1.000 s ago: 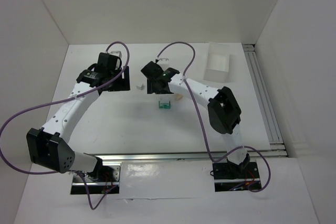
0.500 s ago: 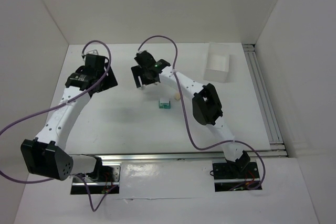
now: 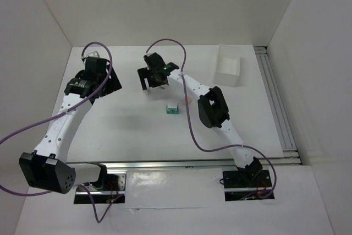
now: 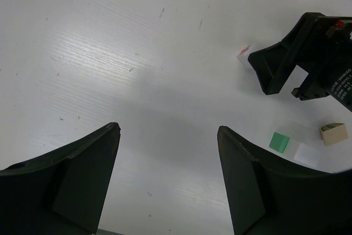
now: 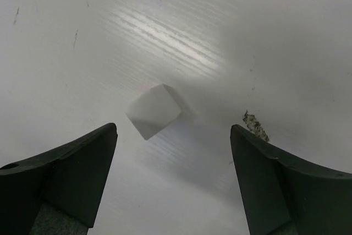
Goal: Build the wood block tower
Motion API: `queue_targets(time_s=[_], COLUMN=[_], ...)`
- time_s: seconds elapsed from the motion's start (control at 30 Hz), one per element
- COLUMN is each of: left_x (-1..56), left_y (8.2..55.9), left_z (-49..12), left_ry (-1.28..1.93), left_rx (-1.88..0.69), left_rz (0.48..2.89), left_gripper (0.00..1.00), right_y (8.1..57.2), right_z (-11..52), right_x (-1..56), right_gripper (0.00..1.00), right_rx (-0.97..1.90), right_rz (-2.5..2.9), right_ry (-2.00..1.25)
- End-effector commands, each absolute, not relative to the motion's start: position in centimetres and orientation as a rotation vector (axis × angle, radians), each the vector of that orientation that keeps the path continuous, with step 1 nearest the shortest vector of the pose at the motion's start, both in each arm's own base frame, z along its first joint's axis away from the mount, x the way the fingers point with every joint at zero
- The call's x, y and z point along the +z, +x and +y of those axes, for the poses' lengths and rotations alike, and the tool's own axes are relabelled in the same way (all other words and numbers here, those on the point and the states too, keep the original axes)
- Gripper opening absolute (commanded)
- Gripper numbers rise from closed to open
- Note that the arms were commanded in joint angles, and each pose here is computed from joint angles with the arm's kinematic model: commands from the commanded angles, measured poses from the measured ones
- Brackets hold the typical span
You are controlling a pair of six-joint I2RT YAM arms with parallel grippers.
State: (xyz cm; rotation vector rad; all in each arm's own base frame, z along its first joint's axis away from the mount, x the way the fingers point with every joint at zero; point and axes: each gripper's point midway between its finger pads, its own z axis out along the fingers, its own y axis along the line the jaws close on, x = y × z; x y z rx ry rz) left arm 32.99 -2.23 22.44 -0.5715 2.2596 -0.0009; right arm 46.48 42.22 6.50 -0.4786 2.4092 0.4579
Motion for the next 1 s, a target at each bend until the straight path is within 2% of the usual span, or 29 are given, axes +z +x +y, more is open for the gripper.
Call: queue_targets(time_s=[0.0, 0.2, 0.33, 0.6, 0.73, 0.83, 0.97], left_x=[22.7, 22.5, 22.1, 21.9, 21.9, 21.6, 21.9], left_y=[33.3, 32.8, 32.7, 32.7, 32.7, 32.8, 32.7], left_z=[-2.3, -2.1, -2.1, -2.1, -2.2, -2.2, -2.4], left_ry=[-0.589, -0.568, -0.558, -0.558, -0.554, -0.554, -0.550], left_rx=[-0.024, -0.014, -0.005, -0.005, -0.015, -0.015, -0.030], left_rz=[2.249, 2.256, 2.267, 2.267, 2.270, 2.270, 2.265], left_gripper=[0.84, 0.84, 0.84, 0.84, 0.84, 0.84, 0.84], right_y=[49.3, 51.2, 50.8, 49.4, 48.4, 47.9, 46.4], right_z=[43.6, 42.6, 43.0, 39.9, 39.4, 39.6, 42.1], right_x=[8.4, 7.3, 6.1, 6.2, 7.3, 7.6, 9.9], right_gripper=[0.92, 0.93, 0.93, 0.83, 0.83, 0.83, 0.83], right_rx=[0.464, 0.342, 0.334, 0.210, 0.190, 0.212, 0.444], right_rz=[2.290, 2.250, 2.266, 2.299, 2.301, 2.317, 2.319], right_ry=[-0.376, -0.208, -0.223, -0.200, -0.218, -0.247, -0.371])
